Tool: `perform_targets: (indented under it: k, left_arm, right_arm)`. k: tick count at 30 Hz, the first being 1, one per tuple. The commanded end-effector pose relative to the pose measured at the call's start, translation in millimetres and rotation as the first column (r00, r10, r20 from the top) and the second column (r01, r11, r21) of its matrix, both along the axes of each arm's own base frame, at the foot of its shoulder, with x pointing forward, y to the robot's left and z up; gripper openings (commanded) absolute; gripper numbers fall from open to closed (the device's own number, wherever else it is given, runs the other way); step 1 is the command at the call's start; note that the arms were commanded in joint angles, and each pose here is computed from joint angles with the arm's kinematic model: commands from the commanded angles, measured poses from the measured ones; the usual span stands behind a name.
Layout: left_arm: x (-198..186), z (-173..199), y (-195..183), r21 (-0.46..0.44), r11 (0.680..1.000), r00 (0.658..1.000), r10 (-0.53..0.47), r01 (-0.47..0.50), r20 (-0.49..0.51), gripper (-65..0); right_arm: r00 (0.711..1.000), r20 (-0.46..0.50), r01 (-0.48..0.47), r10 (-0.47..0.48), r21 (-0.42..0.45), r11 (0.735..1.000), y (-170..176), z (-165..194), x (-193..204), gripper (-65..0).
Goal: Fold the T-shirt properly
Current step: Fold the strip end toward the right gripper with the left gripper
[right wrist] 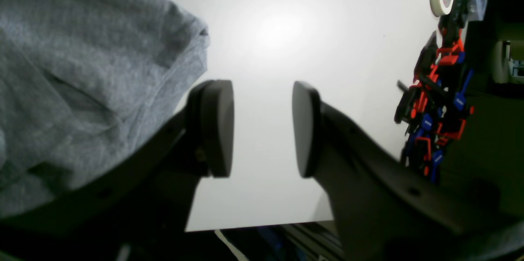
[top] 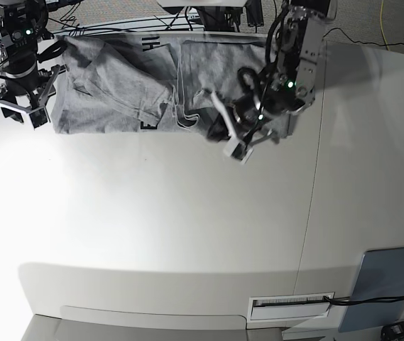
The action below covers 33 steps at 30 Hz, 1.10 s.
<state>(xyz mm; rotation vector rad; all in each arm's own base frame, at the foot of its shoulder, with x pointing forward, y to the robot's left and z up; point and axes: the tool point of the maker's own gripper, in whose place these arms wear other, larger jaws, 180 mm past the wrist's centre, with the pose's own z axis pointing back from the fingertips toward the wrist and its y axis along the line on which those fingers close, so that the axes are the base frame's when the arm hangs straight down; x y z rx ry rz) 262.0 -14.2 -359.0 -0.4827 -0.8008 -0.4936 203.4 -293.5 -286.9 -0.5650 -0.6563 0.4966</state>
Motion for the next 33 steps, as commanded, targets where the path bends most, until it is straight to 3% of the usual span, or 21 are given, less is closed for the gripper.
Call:
perform_targets:
  k: [1, 4, 9, 12, 18, 24, 27, 29, 31, 33]
  left_arm:
    - [-1.0, 6.7, -3.4, -0.016, 1.0, 1.0, -0.01, 0.011, 0.027, -65.0]
    - [-14.3, -8.4, -1.4, 0.015, 1.0, 1.0, -0.013, 0.013, -0.003, -65.0]
    - [-14.4, -23.0, -8.3, -0.029, 1.0, 1.0, -0.001, 0.001, -0.015, -65.0]
    - [-14.9, -29.0, -24.8, -0.033, 0.998, 0.998, -0.053, 0.052, -0.024, -65.0]
    - [12.6, -0.7, -58.8, -0.055, 0.997, 0.995, -0.058, 0.063, 0.075, -65.0]
    - [43.1, 13.4, -58.9, 0.004, 0.999, 0.988, -0.042, 0.042, 0.15, -65.0]
    - [48.5, 20.5, -55.9, -0.016, 0.999, 0.986, -0.032, 0.035, 0.162, -65.0]
    - [46.3, 26.8, -54.7, -0.05, 0.997, 0.987, -0.051, 0.06, 0.154, -65.0]
    - [41.5, 34.1, -53.1, -0.093, 0.991, 0.987, -0.085, 0.098, 0.136, -65.0]
    - [37.4, 43.5, -47.9, -0.153, 0.981, 0.988, -0.098, 0.116, 0.122, -52.0]
  right_arm:
    - [0.999, 0.04, -0.019, 0.02, -0.021, 1.0, -0.6, 11.3, 6.4, -41.3]
    - [0.999, 0.041, -0.02, 0.021, -0.021, 1.0, -0.5, 11.4, 6.5, -41.3]
    - [0.999, 0.039, -0.019, 0.02, -0.021, 1.0, -0.6, 11.1, 6.2, -41.3]
    - [0.999, 0.038, -0.018, 0.019, -0.021, 1.0, -0.7, 11.0, 6.1, -41.3]
    - [0.999, 0.037, -0.017, 0.018, -0.022, 1.0, -1.0, 10.9, 5.9, -41.3]
    - [0.999, 0.032, -0.013, 0.013, -0.023, 1.0, -1.6, 10.3, 4.9, -41.3]
    - [1.0, 0.011, 0.004, -0.004, -0.013, 1.0, -2.5, 6.8, 1.3, -33.2]
    - [0.999, -0.029, 0.024, -0.022, 0.042, 0.999, 1.9, -1.2, -4.5, -26.7]
    - [0.997, -0.07, 0.035, -0.029, 0.091, 0.995, 7.3, -8.9, -11.0, -24.9]
    - [0.996, -0.09, 0.041, -0.03, 0.124, 0.991, 11.3, -12.9, -14.0, -24.9]
